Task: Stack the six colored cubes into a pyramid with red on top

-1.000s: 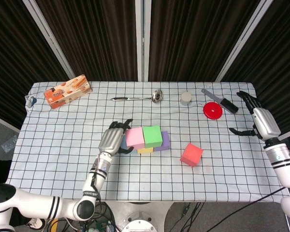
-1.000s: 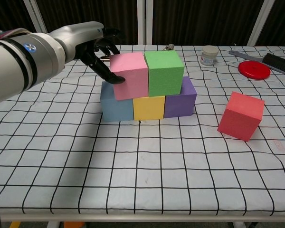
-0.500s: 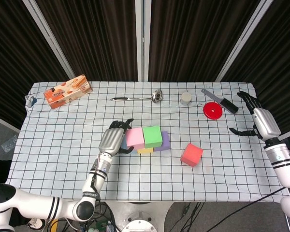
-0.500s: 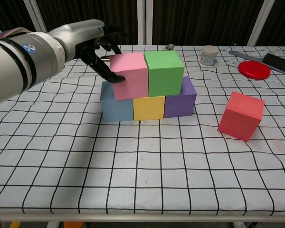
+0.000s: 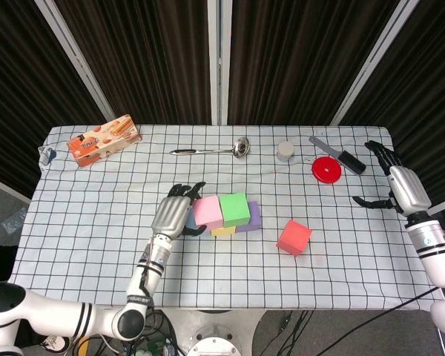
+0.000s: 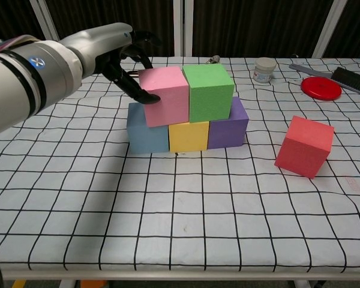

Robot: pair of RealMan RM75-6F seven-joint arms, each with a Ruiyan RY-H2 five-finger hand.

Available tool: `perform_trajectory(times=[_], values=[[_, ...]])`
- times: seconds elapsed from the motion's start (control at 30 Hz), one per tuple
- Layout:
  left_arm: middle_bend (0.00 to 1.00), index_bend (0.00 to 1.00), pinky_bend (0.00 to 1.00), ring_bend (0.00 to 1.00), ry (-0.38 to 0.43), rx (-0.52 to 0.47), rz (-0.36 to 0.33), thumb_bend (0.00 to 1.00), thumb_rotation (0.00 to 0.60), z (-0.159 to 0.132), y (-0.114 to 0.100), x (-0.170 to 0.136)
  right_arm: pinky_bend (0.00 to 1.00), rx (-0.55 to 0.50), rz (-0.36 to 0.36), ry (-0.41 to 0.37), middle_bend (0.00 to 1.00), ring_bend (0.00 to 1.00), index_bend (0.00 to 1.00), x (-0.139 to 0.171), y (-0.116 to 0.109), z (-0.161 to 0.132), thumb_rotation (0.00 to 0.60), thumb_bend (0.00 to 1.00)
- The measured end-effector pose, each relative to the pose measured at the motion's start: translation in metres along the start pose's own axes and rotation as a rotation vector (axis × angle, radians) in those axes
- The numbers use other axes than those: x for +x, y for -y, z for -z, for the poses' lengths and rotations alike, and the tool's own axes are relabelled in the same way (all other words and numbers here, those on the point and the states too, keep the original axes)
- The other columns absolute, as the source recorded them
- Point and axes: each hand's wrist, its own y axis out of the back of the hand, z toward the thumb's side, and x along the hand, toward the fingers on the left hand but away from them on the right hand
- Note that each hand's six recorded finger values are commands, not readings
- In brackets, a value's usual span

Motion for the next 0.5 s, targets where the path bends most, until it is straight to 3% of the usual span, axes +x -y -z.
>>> perform_trajectory(times=[0.5], values=[[0.37,0.11,0.08,0.12,0.024,0.021,-0.017,0.20,0.600,-0.0009,-0.0030,-0.0005,0.00,-0.002,-0.001,0.003,0.00,0.00,0.00,0.0004,0.0004,0.0010,0.600,0.09]])
